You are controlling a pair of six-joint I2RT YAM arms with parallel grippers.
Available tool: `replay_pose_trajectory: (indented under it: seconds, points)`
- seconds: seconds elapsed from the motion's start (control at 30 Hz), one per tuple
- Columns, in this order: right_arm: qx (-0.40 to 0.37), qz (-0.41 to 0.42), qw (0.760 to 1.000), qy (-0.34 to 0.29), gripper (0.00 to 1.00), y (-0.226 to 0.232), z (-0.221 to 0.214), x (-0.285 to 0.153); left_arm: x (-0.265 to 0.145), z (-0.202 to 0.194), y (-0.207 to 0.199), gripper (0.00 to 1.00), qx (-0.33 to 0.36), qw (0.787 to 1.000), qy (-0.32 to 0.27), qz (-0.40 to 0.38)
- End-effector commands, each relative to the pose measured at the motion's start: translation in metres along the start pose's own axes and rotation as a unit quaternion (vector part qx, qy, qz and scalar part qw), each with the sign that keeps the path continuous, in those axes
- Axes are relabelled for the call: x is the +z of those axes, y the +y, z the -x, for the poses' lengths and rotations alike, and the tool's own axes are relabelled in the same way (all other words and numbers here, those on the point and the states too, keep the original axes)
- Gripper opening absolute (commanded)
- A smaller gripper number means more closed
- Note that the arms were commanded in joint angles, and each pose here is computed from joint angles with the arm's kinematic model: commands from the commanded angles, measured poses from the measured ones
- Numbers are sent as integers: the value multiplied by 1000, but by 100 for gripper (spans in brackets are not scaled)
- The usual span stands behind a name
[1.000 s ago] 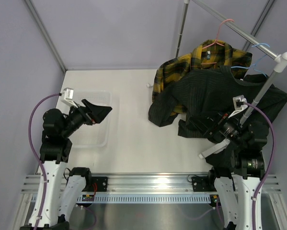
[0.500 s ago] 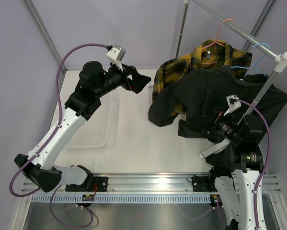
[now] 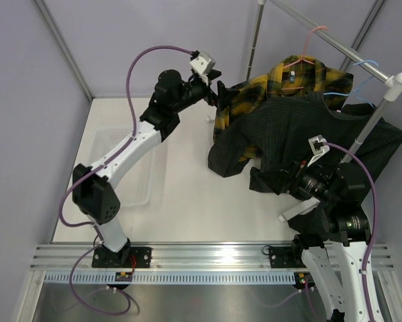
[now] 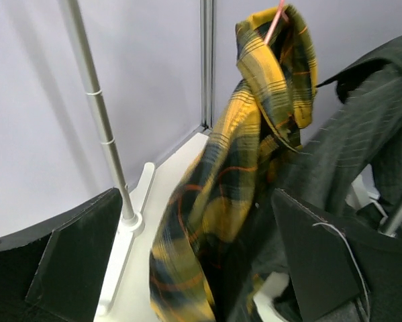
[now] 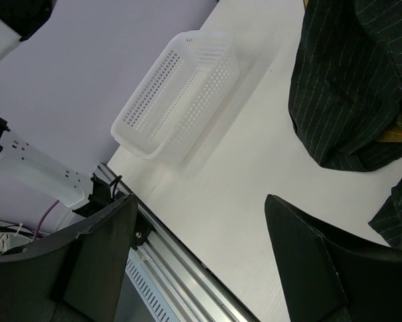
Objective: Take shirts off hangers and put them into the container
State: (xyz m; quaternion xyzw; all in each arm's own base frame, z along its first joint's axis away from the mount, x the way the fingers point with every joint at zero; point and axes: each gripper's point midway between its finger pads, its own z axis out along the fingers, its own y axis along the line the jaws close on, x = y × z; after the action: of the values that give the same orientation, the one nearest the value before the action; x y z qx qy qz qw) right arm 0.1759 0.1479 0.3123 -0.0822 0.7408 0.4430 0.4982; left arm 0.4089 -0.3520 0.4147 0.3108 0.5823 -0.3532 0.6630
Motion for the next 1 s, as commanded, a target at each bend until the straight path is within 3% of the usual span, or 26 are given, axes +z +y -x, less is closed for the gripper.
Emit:
replay_pose_trajectory:
  seconds: [0.0, 0.07, 0.3, 0.7, 0.83, 0.87, 0.93, 0.97]
  points:
    - [-19, 7, 1000, -10, 85, 11, 5, -7, 26, 28, -6, 99, 58, 996, -49, -48]
    - [-21, 2, 1000, -8, 84, 10, 5, -7, 36, 38, -6, 99, 65, 994, -62, -58]
    - [-21, -6, 1000, 1, 82, 4, 2, -5, 73, 13, 4, 99, 56, 994, -49, -79]
    - [-29, -4, 1000, -4, 80, 8, 3, -9, 83, -21, -3, 91, 9, 994, -26, -104]
    - [-28, -3, 1000, -5, 78, 8, 2, -8, 84, -30, -2, 64, -1, 994, -16, -105]
    - [-27, -4, 1000, -3, 78, 6, 1, -8, 84, -29, -3, 51, -3, 994, -18, -107]
    - [-25, -5, 1000, -2, 77, 5, 0, -7, 84, -28, -6, 46, -10, 993, -20, -115]
    - [-24, -5, 1000, -2, 77, 5, -1, -7, 84, -25, -8, 38, -10, 992, -25, -120]
